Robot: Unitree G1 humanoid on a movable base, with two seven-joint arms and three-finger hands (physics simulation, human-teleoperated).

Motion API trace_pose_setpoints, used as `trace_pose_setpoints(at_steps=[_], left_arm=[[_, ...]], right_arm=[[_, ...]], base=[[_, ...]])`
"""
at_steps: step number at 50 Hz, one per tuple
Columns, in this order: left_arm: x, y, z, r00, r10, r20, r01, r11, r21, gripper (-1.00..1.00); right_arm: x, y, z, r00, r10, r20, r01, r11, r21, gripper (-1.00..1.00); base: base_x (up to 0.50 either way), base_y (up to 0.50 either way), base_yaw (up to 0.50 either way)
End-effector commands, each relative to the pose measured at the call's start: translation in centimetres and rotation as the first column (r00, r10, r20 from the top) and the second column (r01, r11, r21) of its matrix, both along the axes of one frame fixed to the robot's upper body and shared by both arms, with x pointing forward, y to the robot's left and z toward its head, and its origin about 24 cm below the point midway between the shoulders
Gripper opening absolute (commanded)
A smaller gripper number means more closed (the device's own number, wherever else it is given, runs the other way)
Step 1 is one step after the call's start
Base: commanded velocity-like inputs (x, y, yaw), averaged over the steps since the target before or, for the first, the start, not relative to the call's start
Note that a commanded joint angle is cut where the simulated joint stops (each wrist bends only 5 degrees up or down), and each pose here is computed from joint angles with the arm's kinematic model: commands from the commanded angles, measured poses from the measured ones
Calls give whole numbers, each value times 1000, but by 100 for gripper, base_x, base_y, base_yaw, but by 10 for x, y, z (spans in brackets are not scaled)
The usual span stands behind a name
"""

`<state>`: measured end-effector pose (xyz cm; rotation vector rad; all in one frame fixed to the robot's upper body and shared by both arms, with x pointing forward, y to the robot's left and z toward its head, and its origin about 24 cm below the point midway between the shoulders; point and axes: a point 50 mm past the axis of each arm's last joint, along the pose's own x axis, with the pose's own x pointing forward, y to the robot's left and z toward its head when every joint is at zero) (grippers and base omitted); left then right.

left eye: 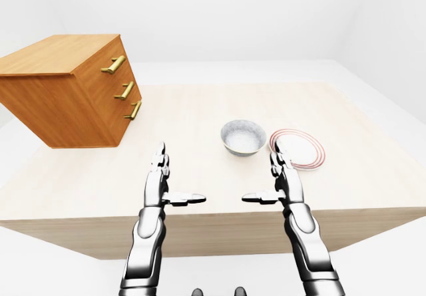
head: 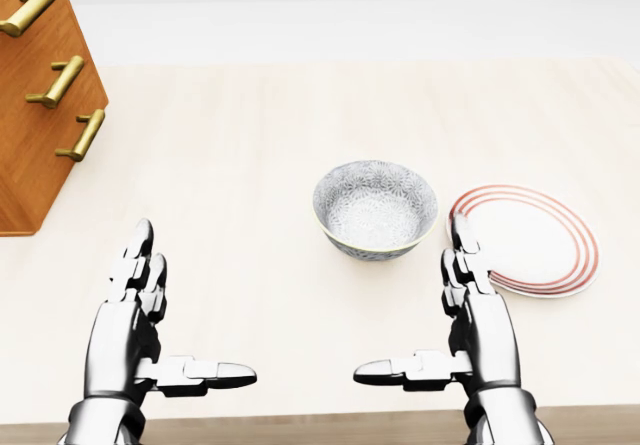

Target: Put the bowl on top of the cabinet.

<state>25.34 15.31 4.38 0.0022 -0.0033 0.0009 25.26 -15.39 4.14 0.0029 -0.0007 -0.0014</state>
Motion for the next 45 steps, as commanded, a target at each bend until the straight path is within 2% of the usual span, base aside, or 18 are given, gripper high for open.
trace_pose_setpoints(at_steps=[1,10,14,15,17,20,21,22,24,26,27,30,31,33,34,38,41,45], left_arm=[[-3,7,8,1000,0,15,-1,1000,14,100],[-6,11,17,999,14,33,-15,1000,26,100],[-9,28,46,986,62,152,-67,997,27,100],[-13,41,67,966,103,239,-110,994,18,100],[-17,51,84,941,134,310,-147,989,20,100],[-32,66,116,880,173,442,-194,981,3,100],[-39,71,127,853,187,487,-217,976,6,100],[-51,77,141,811,205,547,-244,970,-2,100],[-58,81,144,799,214,562,-273,962,22,100],[-66,91,148,769,264,582,-314,949,-17,100],[-70,97,151,756,281,591,-336,942,-18,100],[-77,104,157,727,300,617,-359,933,-31,100],[-86,109,165,692,315,650,-375,926,-49,100],[-98,115,176,642,328,693,-388,919,-75,100],[-98,115,177,640,328,694,-388,919,-77,100],[-108,118,185,597,341,726,-388,915,-111,100],[-109,117,186,595,342,728,-386,915,-114,100],[-108,117,186,595,343,727,-385,915,-117,100]], right_arm=[[-4,-9,1,1000,-4,5,4,1000,5,100],[-4,-10,8,1000,-9,14,9,1000,5,100],[-5,-26,37,992,-68,105,68,998,-4,100],[-12,-38,66,969,-99,225,106,994,-18,100],[-20,-46,89,938,-117,325,134,991,-29,100],[-40,-61,127,861,-152,486,185,983,-21,100],[-49,-67,141,825,-161,541,205,979,-21,100],[-63,-73,159,767,-170,618,238,971,-28,100],[-73,-78,171,725,-174,666,268,962,-41,100],[-84,-85,181,685,-183,705,300,953,-44,100],[-95,-89,190,641,-189,744,321,946,-36,100],[-111,-91,205,572,-175,802,333,943,-31,100],[-123,-92,215,515,-168,840,343,939,-23,100],[-133,-94,222,468,-165,868,356,935,-14,100],[-133,-94,223,467,-166,868,355,935,-12,100],[-136,-97,225,456,-172,873,347,938,3,100],[-137,-96,226,449,-175,876,341,940,13,100],[-133,-97,223,469,-180,865,340,940,11,100]], base=[[0,0,0],[0,0,0],[0,0,0],[0,0,0],[0,0,0],[0,0,0],[0,0,0],[0,0,0],[0,0,0],[0,0,0],[0,0,0],[0,0,0],[0,0,0],[0,0,0],[0,0,0],[0,0,0],[0,0,0],[0,0,0]])
